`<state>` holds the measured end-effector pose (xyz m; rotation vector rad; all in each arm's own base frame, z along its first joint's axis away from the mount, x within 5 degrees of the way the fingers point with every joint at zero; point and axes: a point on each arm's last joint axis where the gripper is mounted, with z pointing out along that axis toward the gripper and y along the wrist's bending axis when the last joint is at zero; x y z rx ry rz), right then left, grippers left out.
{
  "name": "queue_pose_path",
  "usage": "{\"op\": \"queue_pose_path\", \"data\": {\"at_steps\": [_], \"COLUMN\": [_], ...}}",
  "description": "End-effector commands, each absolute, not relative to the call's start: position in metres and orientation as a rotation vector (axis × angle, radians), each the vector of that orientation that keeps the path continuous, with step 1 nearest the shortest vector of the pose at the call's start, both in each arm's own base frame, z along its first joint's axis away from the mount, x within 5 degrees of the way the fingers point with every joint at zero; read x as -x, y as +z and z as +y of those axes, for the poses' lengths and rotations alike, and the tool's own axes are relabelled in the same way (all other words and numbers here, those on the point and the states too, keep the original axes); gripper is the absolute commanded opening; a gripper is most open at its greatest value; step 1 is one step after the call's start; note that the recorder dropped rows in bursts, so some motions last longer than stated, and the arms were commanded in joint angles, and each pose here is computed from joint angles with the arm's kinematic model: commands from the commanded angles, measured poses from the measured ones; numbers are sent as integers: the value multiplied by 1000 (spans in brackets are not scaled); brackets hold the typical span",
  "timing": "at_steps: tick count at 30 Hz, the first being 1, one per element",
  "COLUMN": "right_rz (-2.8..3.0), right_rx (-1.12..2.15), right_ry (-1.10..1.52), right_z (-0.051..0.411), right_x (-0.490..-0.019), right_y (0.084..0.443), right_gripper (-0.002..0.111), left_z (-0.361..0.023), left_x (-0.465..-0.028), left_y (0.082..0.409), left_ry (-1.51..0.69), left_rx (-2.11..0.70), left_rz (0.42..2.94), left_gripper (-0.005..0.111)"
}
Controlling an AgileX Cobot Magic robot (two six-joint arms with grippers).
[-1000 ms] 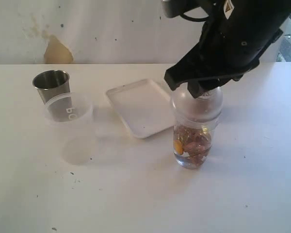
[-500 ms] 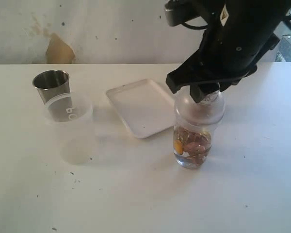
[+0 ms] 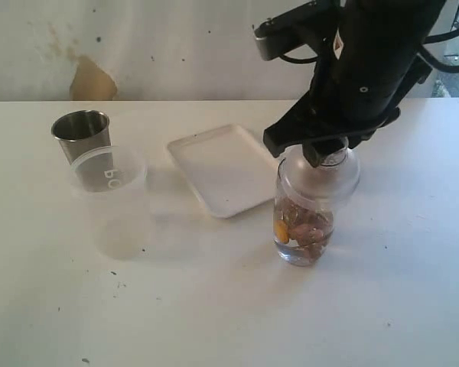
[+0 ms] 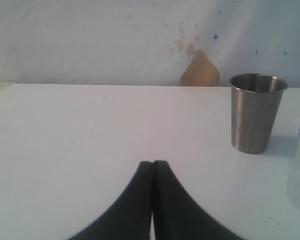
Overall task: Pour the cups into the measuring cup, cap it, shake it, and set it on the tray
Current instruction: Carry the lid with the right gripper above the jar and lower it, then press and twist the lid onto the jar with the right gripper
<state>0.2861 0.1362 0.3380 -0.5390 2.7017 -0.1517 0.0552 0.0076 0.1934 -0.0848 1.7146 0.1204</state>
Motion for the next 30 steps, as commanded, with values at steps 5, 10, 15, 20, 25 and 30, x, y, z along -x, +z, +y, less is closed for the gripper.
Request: {"op": "queue_pose_path", "data": {"at_steps": [5,10,15,20,25,30], "right_rz": [2682,2715,2687,2710,2762,2782], "right_rx": [466,391,382,381,390,416], "right_ry": [-121,-95,-63,-50,-67,-78], "right_z": [131,120,120,122,125,125], "right_x": [-291,-300,-304,-307,-313,-313], "right_y": [341,335,335,330,316,313], "right_gripper": [0,0,0,0,0,1], "left_z": [7,7,7,7,7,7], "left_x": [-55,-55,-55,-55,-55,-55], "left_y": [192,192,192,192,192,192], "left_ry": [111,111,111,111,111,111], "left_rx": [90,90,90,90,90,90], "left_rz": [1716,1716,1716,1716,1716,1716], "left_gripper": [0,0,0,0,0,0]}}
